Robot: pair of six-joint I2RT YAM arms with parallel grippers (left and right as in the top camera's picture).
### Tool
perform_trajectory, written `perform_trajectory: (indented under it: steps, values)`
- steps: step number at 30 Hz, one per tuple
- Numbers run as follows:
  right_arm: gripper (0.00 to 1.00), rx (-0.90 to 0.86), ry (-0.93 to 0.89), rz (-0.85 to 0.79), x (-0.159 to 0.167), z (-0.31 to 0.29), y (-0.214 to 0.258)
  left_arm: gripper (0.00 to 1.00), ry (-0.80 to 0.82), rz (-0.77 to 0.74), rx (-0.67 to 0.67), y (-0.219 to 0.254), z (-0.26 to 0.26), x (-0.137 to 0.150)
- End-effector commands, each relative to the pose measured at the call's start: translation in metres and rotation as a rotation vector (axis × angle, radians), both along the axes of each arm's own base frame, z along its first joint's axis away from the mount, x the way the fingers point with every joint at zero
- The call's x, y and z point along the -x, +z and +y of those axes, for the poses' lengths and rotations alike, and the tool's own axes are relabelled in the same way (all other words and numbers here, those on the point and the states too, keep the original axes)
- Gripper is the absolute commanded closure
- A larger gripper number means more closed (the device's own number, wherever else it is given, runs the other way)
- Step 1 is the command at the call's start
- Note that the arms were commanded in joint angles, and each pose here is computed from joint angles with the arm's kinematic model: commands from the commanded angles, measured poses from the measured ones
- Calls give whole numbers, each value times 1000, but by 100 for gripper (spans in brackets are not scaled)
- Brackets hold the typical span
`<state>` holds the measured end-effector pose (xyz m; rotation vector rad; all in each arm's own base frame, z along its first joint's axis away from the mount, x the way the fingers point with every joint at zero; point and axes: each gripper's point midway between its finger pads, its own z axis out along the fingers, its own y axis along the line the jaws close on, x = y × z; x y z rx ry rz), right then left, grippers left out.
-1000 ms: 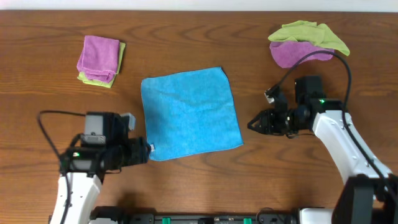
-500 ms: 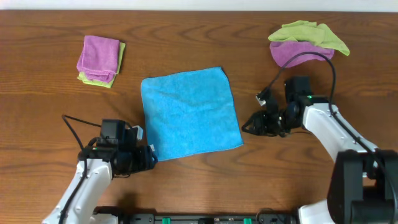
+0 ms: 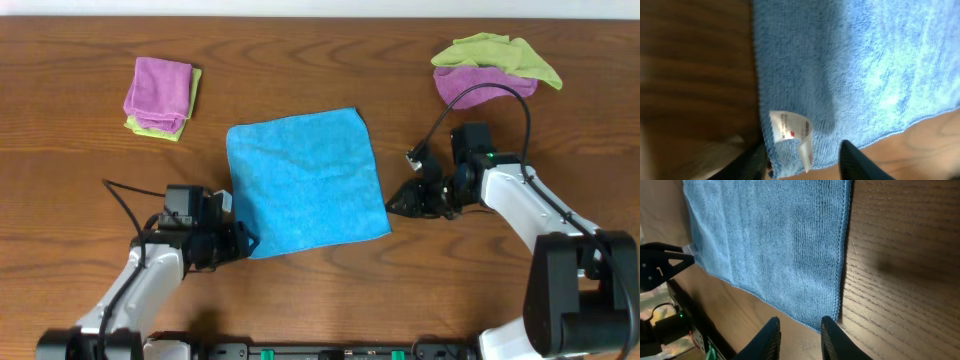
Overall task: Fold the cloth
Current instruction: 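Grasp the blue cloth's bottom-left and bottom-right corners with both grippers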
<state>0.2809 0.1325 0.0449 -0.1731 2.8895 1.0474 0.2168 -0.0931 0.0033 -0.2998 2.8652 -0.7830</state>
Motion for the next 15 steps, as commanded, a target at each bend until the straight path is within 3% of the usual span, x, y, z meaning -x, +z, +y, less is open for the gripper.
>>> perform_trajectory:
  steps: [1, 5, 9, 15]
  values:
    - [73, -9, 22, -11, 1, 3, 0, 59, 0, 132, -7, -25, 1, 27]
    - [74, 8, 20, -8, 1, 1, -2, 70, 0, 163, -9, -29, 2, 33]
    - [74, 9, 20, -6, 2, 1, -2, 93, 4, 180, -10, -30, 2, 36]
    - [76, 63, 16, 23, 8, -7, -8, 94, 5, 186, -5, -29, 1, 37]
